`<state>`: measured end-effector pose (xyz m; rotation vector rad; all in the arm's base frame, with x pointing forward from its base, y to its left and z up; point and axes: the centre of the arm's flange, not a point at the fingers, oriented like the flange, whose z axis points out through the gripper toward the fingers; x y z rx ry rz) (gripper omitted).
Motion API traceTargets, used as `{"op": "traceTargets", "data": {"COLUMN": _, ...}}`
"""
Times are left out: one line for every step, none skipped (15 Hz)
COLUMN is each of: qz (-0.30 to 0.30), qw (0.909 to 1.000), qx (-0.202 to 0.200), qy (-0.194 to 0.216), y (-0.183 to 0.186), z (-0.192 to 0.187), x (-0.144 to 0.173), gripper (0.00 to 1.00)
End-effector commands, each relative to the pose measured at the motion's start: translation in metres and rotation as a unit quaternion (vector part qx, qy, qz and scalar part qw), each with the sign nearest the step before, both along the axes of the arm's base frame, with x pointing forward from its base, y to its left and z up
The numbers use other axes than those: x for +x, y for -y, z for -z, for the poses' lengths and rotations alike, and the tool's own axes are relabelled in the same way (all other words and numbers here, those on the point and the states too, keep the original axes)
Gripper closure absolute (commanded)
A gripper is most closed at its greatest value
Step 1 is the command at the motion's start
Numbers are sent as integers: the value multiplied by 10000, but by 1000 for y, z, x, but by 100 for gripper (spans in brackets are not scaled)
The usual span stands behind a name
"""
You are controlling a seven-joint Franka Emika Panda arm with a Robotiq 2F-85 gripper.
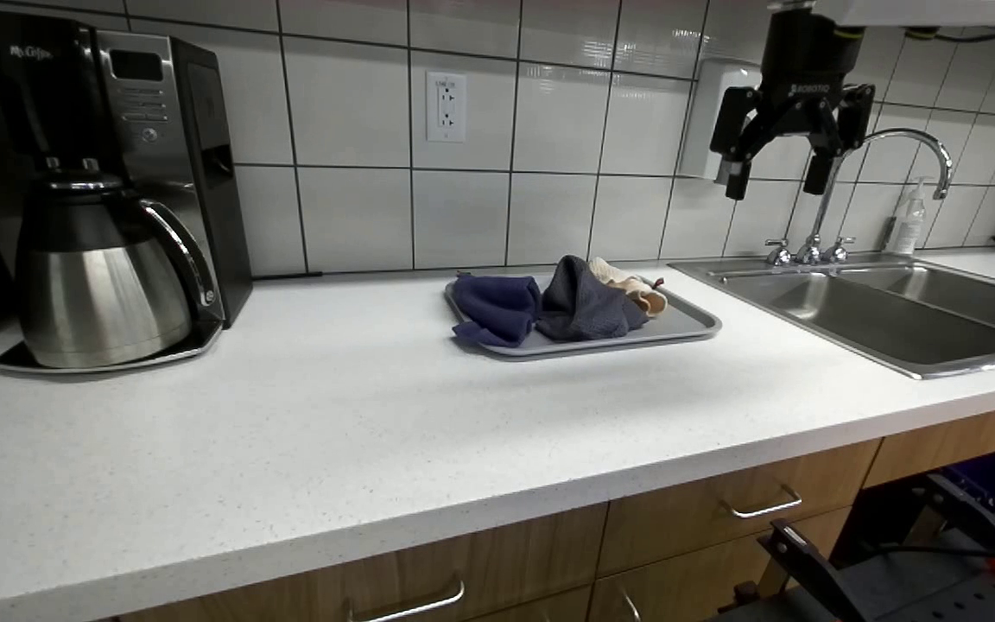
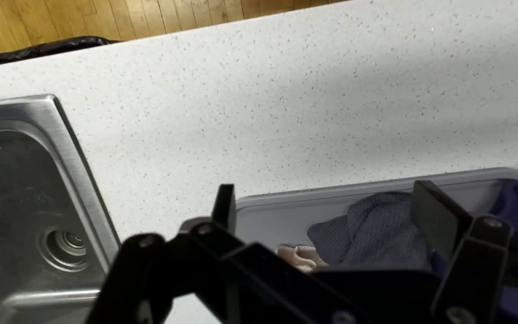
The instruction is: Remove the towels from the tray
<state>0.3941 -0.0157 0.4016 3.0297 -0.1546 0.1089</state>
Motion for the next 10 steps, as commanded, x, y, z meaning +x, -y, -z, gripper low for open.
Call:
{"op": "traceTargets", "data": {"qz": 157, "qw": 9995, "qx": 54, "qy": 267, "y": 5, "z": 22, "x": 12, "gripper": 0}}
{"op": "traceTargets", "data": {"qz": 164, "qw": 9993, "qx": 65, "qy": 320, "y": 5, "z": 27, "x": 17, "gripper": 0}}
{"op": "traceTargets", "data": {"qz": 154, "qw": 9992, "qx": 82, "qy": 350, "y": 5, "z": 33, "x": 23, "gripper": 0}}
{"op": "traceTargets", "data": {"qz": 141, "qw": 9991, "qx": 90, "qy": 388, "y": 4, "z": 37, "x": 27, "gripper": 0}}
{"op": "traceTargets", "data": {"qz": 126, "qw": 9990, "qx": 103, "qy": 415, "y": 3, "z": 42, "x": 33, "gripper": 0}}
{"op": "traceTargets", "data": {"qz": 109, "qw": 9989, "qx": 111, "qy": 444, "y": 2, "z": 48, "x": 38, "gripper": 0}}
{"op": "traceTargets", "data": {"qz": 93, "qw": 9988, "qx": 110, "qy": 465, "y": 1, "z": 54, "x": 43, "gripper": 0}}
{"op": "traceTargets", "data": {"qz": 76, "qw": 9987, "qx": 119, "qy": 483, "y": 0, "z": 59, "x": 48, "gripper": 0}}
{"op": "traceTargets", "data": {"qz": 57, "qw": 9987, "qx": 132, "qy": 499, "y": -1, "z": 65, "x": 54, "gripper": 0}}
{"op": "traceTargets", "data": {"qz": 38, "qw": 9986, "qx": 139, "qy": 509, "y": -2, "z": 69, "x": 58, "gripper": 0}}
